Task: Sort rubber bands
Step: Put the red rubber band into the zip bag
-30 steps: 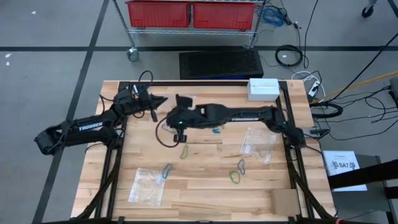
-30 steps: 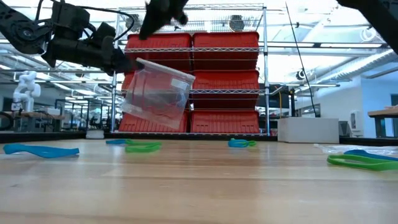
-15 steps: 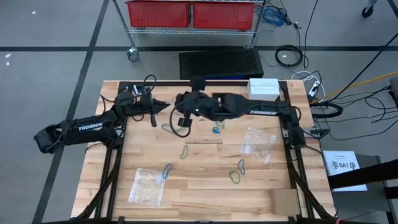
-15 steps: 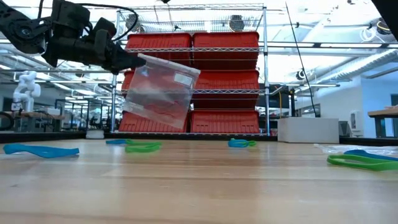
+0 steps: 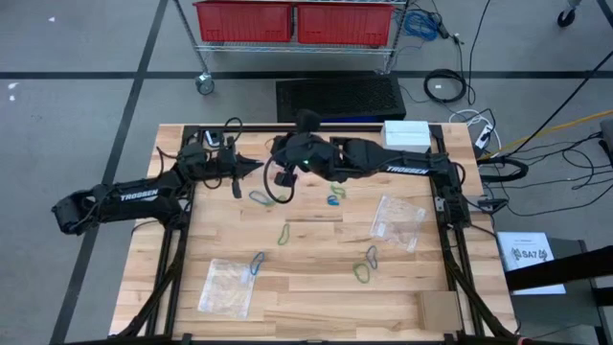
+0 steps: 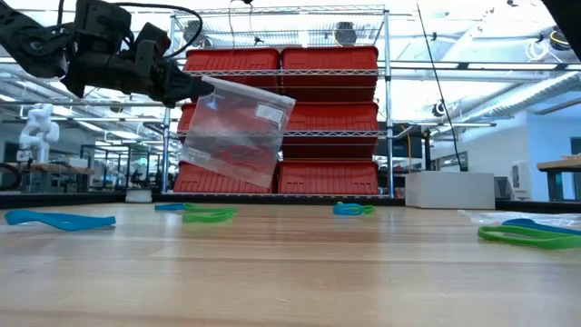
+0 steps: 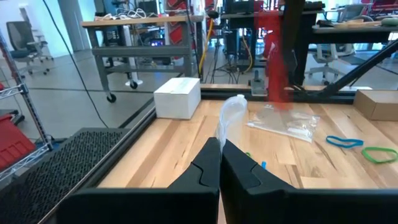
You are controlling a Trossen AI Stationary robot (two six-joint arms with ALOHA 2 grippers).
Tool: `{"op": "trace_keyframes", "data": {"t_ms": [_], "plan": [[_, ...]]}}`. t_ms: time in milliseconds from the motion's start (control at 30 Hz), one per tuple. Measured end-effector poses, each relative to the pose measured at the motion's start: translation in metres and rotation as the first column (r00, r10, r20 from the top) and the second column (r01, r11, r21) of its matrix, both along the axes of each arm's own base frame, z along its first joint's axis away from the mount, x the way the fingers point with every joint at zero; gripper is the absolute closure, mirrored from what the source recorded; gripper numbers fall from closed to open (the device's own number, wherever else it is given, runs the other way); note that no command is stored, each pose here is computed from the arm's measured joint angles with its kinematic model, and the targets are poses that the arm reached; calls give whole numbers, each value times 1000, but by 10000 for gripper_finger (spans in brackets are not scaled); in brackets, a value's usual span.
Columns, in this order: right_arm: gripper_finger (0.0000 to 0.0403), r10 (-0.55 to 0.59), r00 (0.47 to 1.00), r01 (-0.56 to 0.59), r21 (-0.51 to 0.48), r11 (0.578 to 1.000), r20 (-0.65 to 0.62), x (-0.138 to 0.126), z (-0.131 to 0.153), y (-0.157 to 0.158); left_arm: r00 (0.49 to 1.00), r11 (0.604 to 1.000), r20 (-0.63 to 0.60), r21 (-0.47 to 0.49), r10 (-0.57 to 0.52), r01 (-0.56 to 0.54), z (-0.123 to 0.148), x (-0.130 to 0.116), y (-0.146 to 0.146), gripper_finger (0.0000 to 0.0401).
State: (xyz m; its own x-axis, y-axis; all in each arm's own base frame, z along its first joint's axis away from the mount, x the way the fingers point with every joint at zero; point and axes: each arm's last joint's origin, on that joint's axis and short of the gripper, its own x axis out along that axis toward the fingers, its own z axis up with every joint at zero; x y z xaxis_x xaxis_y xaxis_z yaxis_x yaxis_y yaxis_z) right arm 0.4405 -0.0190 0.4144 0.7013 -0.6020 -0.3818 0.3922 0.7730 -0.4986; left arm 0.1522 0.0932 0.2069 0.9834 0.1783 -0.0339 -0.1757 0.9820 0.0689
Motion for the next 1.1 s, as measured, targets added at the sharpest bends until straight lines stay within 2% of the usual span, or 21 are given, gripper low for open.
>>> {"op": "trace_keyframes", "data": {"t_ms": [1100], "plan": [[403, -85, 996, 85, 0, 996, -20, -6, 0, -17, 1000, 1000, 1, 1, 0, 0, 0, 0, 0, 401]]}}
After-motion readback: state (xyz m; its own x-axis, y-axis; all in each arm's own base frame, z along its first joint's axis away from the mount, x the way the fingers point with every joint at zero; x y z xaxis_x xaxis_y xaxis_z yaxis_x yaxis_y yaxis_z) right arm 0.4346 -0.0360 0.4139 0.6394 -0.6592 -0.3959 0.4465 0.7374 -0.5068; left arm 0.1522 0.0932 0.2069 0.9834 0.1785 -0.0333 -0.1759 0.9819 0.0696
